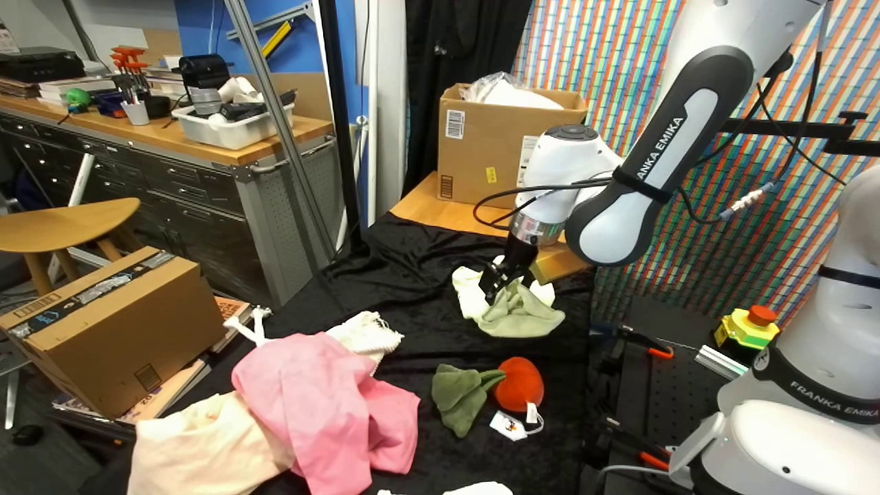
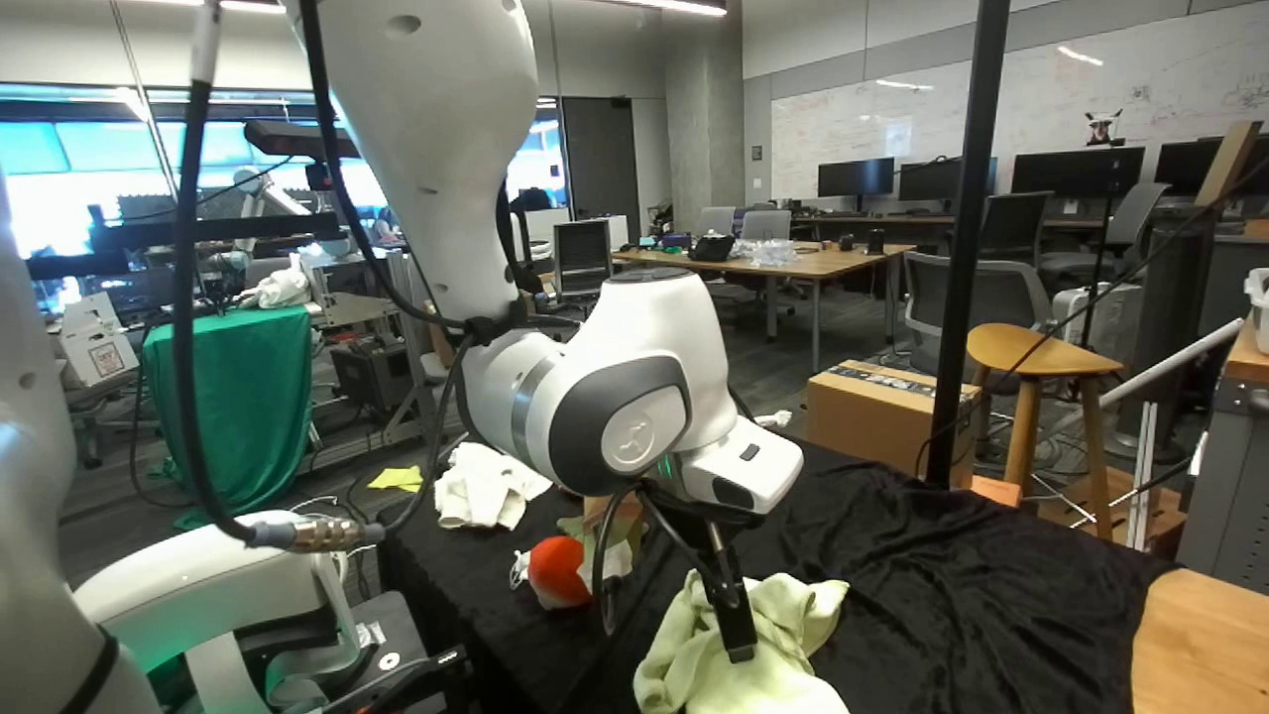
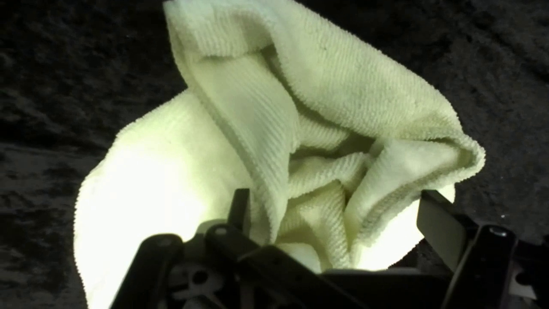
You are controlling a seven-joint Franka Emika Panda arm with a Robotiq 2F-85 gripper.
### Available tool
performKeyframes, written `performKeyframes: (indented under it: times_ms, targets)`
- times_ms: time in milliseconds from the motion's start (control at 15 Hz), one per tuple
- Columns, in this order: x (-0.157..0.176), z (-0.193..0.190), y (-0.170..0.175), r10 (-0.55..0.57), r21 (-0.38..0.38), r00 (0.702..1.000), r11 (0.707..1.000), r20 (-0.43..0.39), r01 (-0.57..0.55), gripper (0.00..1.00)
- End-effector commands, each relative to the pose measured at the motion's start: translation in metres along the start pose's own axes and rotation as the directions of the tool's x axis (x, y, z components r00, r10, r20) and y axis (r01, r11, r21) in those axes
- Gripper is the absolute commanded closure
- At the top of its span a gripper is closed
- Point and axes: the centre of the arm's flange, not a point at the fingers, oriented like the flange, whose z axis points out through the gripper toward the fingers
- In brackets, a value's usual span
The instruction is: Pick up the clothes and toy from the table and stack them on each other.
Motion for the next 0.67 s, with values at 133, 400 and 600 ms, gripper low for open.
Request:
performKeyframes:
  times_ms: [133,400,600]
  targets:
    - [-0.011,0.010,-0.003,0.045,0.007,0.999,0.999,-0.031,-0.045,0.00]
    - [-0.017,0.009,-0.009,0.046,0.027,0.998,0.999,-0.045,-0.044,0.42]
    - [-0.020,0.007,-0.013,0.044,0.033,0.998,0.999,-0.050,-0.042,0.65]
